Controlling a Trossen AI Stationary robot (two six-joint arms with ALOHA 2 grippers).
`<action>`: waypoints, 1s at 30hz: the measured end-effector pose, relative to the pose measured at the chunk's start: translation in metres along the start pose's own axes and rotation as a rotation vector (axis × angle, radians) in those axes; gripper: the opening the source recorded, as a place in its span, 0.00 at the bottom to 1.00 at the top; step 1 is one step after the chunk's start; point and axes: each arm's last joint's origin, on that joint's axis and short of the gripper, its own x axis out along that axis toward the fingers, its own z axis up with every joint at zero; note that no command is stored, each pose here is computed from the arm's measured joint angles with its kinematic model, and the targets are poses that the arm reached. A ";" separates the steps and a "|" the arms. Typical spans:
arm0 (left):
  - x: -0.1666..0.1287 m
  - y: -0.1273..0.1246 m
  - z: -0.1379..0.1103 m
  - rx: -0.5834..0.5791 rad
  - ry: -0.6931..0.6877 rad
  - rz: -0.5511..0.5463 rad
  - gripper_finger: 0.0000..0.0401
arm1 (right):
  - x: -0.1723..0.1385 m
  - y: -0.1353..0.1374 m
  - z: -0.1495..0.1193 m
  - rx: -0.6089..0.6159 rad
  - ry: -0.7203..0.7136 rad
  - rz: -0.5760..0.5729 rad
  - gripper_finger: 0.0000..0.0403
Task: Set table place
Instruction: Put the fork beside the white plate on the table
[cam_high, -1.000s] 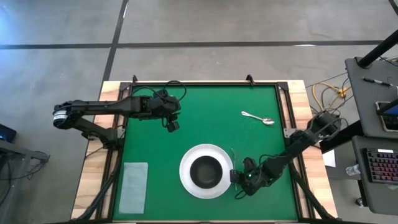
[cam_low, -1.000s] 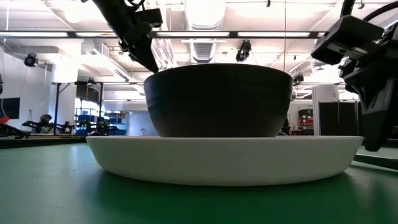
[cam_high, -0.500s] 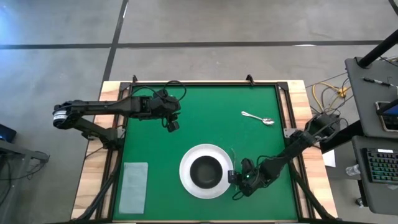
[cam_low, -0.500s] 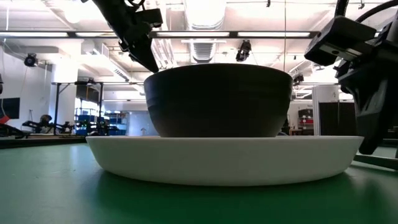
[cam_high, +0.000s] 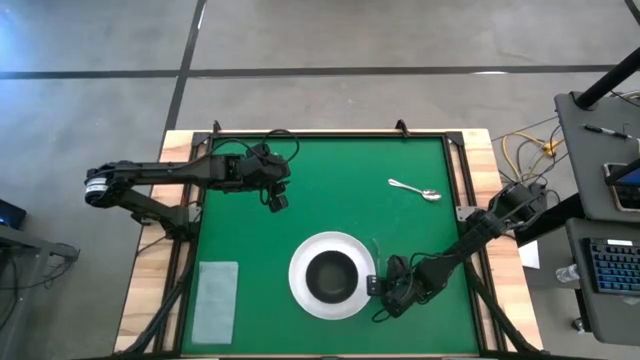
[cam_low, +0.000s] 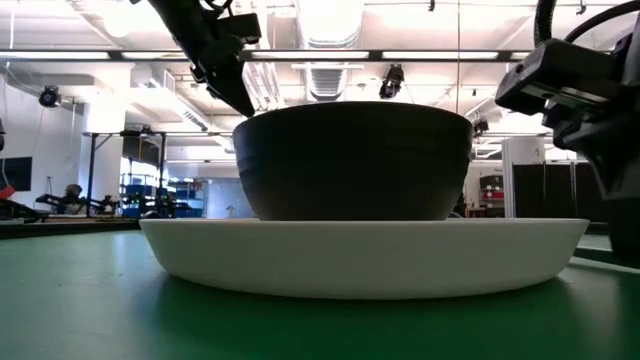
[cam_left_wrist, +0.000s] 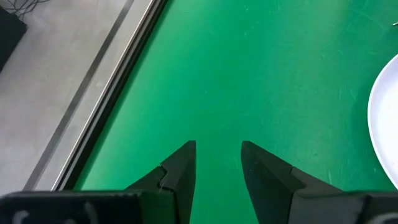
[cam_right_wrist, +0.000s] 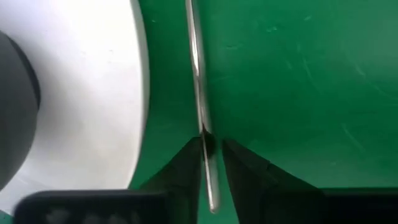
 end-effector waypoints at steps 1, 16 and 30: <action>0.000 0.000 0.000 0.000 0.000 0.000 0.28 | 0.000 0.000 0.000 0.000 0.000 -0.003 0.12; 0.000 0.000 -0.004 0.015 0.041 0.001 0.28 | 0.000 0.000 -0.001 0.002 0.019 -0.003 0.02; 0.000 0.000 -0.005 0.044 0.051 0.001 0.28 | 0.004 -0.003 -0.008 0.013 0.020 0.171 0.02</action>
